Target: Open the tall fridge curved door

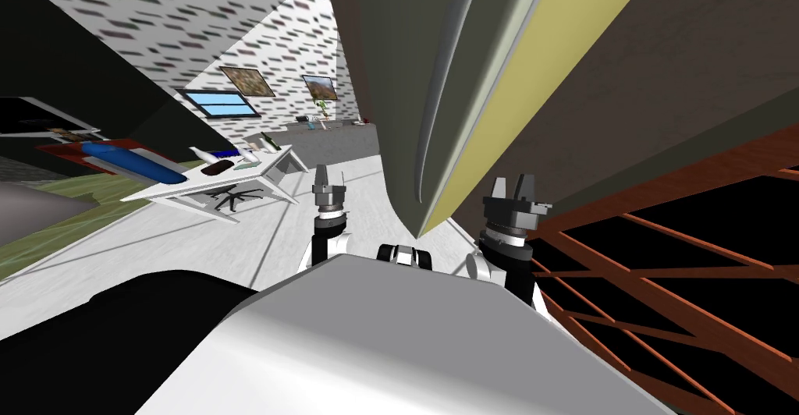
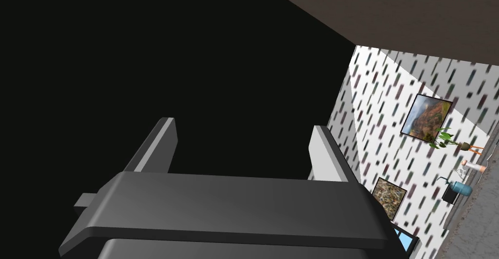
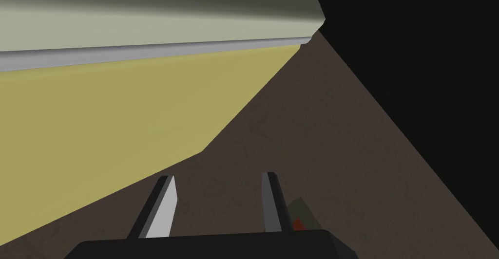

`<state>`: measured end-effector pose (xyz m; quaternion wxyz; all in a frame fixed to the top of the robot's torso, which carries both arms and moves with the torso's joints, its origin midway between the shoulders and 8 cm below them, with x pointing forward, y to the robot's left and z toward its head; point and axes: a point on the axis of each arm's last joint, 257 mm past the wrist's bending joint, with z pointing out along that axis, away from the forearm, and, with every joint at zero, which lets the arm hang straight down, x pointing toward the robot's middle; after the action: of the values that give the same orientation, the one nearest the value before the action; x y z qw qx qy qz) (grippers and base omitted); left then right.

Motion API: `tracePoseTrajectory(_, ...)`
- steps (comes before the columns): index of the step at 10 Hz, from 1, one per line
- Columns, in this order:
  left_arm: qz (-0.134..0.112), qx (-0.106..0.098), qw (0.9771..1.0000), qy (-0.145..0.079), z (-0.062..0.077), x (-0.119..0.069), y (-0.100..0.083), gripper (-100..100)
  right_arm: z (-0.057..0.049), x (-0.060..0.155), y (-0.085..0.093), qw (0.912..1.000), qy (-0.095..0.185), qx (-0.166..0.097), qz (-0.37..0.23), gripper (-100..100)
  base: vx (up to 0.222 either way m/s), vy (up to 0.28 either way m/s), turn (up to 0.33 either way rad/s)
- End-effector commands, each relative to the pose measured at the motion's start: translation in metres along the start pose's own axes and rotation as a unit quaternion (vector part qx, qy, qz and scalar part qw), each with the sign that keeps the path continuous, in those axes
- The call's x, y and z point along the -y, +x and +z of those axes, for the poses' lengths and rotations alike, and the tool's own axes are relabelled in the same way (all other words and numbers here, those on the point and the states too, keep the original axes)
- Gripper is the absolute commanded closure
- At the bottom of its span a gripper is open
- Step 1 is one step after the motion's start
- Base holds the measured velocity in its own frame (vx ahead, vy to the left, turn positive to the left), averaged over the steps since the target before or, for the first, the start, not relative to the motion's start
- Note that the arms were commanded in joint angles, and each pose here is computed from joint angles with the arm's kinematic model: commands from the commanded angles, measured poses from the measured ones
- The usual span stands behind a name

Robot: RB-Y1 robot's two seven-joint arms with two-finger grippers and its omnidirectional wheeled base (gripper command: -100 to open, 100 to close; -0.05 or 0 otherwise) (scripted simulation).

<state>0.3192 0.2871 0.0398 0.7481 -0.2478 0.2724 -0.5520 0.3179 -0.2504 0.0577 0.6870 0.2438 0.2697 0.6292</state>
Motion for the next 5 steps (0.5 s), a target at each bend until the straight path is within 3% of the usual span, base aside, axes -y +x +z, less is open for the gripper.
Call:
tracePoseTrajectory(1, 0.000, 0.000, 1.0000, 0.000, 0.000, 0.000, 0.000, 0, -0.001, 0.006, 0.006, 0.9994, 0.007, -0.024, -0.023, -100, 0.015, 0.026, -0.029)
tracePoseTrajectory(3, 0.000, 0.000, 1.0000, 0.000, 0.000, 0.000, 0.000, 0, -0.003, 0.014, 0.010, 0.9974, 0.014, -0.046, -0.053, -100, 0.008, 0.067, -0.048)
tracePoseTrajectory(5, 0.000, 0.000, 1.0000, 0.000, 0.000, 0.000, 0.000, 0, -0.007, 0.030, 0.015, 0.9899, 0.027, -0.077, -0.116, -100, 0.027, 0.104, -0.078)
